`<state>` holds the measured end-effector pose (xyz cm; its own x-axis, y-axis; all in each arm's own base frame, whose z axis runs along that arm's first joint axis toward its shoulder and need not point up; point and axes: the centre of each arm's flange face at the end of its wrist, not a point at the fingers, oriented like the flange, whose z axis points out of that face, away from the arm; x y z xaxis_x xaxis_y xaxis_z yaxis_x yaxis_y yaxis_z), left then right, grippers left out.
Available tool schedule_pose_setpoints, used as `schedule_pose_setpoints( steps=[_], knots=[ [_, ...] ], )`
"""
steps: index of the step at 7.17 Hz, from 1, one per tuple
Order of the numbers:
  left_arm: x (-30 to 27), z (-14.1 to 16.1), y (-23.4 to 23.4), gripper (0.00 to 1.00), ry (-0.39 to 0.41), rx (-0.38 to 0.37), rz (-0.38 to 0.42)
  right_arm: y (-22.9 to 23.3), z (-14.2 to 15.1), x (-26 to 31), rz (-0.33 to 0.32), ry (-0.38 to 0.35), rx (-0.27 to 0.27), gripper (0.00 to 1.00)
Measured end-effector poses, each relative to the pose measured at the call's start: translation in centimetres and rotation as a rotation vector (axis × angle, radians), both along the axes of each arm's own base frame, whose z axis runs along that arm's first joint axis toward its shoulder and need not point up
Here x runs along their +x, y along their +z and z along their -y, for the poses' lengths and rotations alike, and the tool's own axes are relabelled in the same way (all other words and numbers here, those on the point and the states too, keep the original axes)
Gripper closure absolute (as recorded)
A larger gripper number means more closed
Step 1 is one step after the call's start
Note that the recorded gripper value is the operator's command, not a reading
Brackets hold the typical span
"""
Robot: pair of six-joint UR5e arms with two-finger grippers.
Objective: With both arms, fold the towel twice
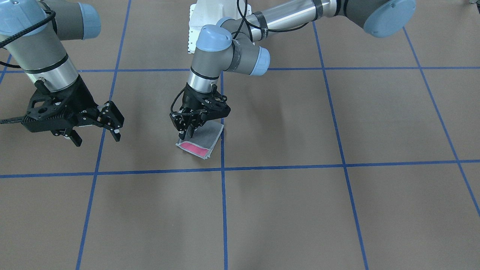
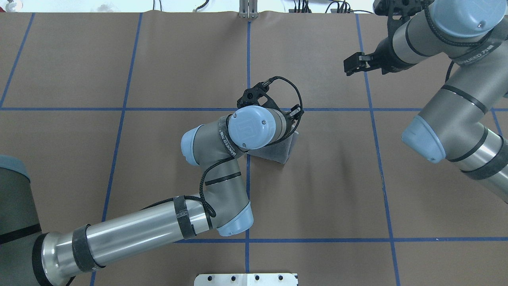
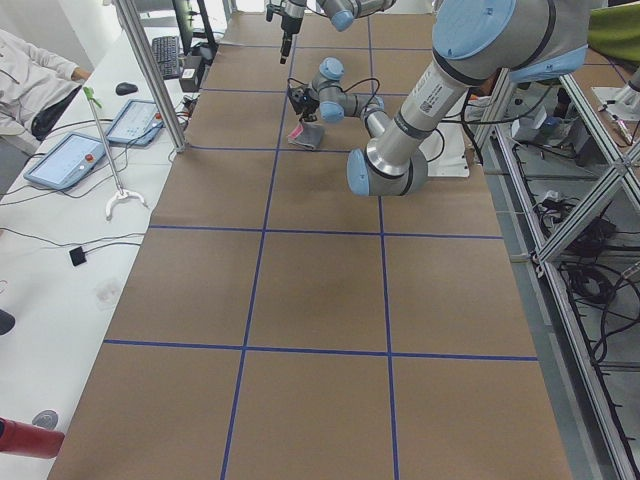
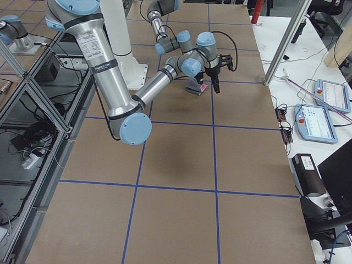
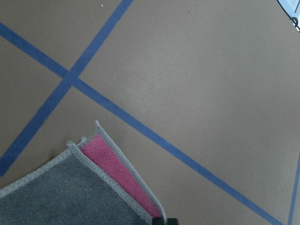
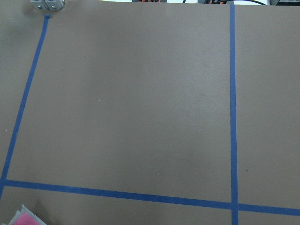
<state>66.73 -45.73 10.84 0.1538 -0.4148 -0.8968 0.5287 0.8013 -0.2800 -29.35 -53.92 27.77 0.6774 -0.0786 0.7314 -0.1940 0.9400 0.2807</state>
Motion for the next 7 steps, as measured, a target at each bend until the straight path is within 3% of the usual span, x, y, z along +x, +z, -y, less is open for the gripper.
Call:
schedule_pose_setpoints(
  steps=[2, 4, 7],
  knots=[
    [-0.1, -0.1, -0.7, 0.00, 0.002, 0.005, -0.009, 0.0, 0.0, 0.0, 0.000, 0.000, 0.001, 0.00],
    [-0.8, 0.0, -1.6, 0.00, 0.030, 0.067, 0.031, 0.4, 0.1, 0.1, -0.006, 0.001, -0.005, 0.00],
    [-7.0, 1.3, -3.0, 0.00, 0.167, 0.181, 0.275, 2.5, 1.4, 2.6, -0.047, 0.022, -0.037, 0.00]
  ],
)
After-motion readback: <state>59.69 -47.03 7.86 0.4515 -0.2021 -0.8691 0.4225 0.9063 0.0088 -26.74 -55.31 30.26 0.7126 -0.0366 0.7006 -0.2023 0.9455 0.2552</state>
